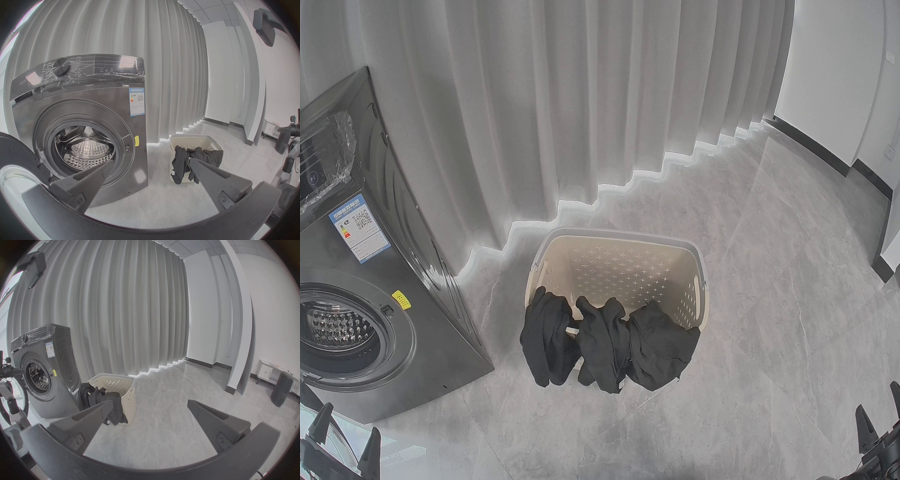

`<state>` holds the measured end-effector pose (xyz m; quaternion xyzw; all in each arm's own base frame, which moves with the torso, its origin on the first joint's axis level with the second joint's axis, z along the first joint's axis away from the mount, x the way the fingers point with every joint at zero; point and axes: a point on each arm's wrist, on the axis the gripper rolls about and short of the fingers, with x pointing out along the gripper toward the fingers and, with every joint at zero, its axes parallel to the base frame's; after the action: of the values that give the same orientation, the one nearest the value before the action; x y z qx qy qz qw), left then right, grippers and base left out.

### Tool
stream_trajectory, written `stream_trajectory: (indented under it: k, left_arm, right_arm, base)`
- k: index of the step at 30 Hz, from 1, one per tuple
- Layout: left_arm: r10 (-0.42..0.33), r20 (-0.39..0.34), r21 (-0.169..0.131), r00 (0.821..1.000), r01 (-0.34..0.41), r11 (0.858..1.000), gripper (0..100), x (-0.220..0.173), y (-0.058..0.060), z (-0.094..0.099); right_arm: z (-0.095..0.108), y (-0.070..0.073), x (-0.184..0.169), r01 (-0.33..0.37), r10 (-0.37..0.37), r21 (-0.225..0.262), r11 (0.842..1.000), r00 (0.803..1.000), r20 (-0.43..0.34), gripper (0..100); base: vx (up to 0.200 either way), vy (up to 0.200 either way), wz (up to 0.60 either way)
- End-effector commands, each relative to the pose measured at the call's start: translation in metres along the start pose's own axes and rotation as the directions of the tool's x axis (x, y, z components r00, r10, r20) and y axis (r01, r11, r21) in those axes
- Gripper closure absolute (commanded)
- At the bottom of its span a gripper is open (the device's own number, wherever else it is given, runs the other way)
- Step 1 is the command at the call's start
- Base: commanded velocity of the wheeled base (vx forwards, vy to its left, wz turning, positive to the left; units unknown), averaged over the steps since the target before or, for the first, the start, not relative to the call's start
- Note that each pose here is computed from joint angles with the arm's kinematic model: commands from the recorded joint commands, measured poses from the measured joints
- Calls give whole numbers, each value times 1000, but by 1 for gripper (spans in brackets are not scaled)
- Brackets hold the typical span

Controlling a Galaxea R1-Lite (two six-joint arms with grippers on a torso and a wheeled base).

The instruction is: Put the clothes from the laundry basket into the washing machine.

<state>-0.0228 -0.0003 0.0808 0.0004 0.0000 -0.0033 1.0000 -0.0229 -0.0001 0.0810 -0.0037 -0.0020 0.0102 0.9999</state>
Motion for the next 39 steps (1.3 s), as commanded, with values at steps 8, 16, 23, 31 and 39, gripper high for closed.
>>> stream_trajectory:
  k: [8, 16, 23, 31, 39]
  left_arm:
    - [0, 0, -1, 1000, 0, 1000, 0, 0, 0, -5]
    - [0, 0, -2, 1000, 0, 1000, 0, 0, 0, -5]
    - [0, 0, -4, 1000, 0, 1000, 0, 0, 0, -5]
    - [0, 0, -2, 1000, 0, 1000, 0, 0, 0, -5]
    - [-1, 0, -2, 1000, 1, 1000, 0, 0, 0, -5]
  right_arm:
    - [-5, 0, 0, -1, 1, 0, 1000, 1000, -5, 0]
    - [-5, 0, 0, -1, 1, 0, 1000, 1000, -5, 0]
    - [-5, 0, 0, -1, 1, 0, 1000, 1000, -5, 0]
    - [-5, 0, 0, -1, 1, 0, 1000, 1000, -5, 0]
    - [-5, 0, 0, 0, 0, 0, 1000, 1000, -5, 0]
  base:
    - [0, 0, 0]
    - [0, 0, 0]
    - [200, 0, 0]
    - [50, 0, 0]
    - [0, 0, 0]
